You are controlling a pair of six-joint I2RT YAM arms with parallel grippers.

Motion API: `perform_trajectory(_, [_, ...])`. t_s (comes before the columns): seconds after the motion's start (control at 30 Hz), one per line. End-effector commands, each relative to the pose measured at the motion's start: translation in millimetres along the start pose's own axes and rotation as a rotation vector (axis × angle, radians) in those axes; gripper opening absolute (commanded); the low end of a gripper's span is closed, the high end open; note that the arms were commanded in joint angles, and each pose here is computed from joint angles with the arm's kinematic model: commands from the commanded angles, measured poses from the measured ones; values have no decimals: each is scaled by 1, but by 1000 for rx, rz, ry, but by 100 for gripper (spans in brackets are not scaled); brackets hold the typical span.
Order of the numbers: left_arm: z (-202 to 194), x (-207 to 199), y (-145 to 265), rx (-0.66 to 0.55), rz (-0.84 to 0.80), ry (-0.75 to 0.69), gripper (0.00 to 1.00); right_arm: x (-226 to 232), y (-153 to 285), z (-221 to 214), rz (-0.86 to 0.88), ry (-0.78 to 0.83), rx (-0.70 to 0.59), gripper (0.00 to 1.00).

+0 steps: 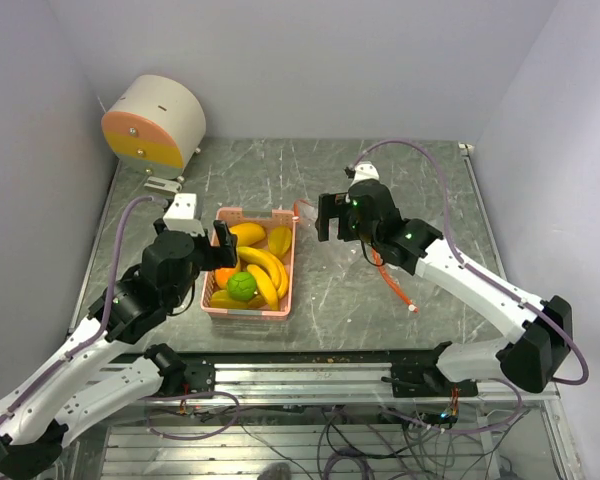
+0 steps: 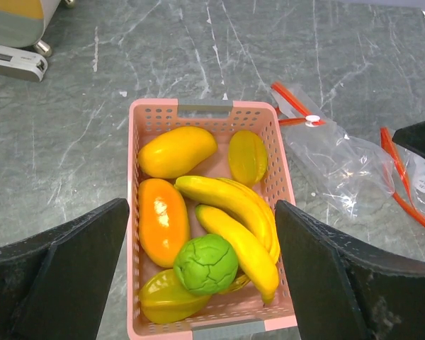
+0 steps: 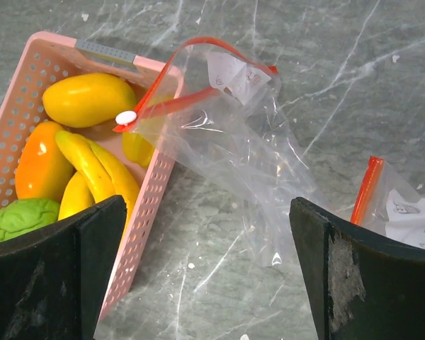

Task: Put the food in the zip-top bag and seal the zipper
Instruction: Pick up the zipper food storage bag at the center of the board.

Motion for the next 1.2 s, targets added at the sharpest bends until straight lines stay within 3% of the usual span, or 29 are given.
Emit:
perform_trajectory(0.0, [3, 3, 5, -1, 7, 12, 96, 3, -1, 10, 1, 28, -26, 100])
perform_trajectory(0.3, [3, 2, 10, 3, -15, 17, 96, 32, -27, 25, 139, 88, -72, 100])
perform_trajectory(0.7, [0, 9, 18, -4, -20, 39, 95, 37, -82, 31, 13, 181, 98, 100])
perform_trajectory(1.17, [-7, 19, 27, -23, -23, 80, 95, 37, -130, 1, -84, 226, 227, 97])
Point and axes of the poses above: each gripper's point midway between its finger pads, its own y axis back along the fingers, its own x axis along the line the jaws close on, z = x × y, the point moved 4 cm from there along y, back along the fingers, and after that the axes turned 8 degrees about y, right-handed, at the moved point
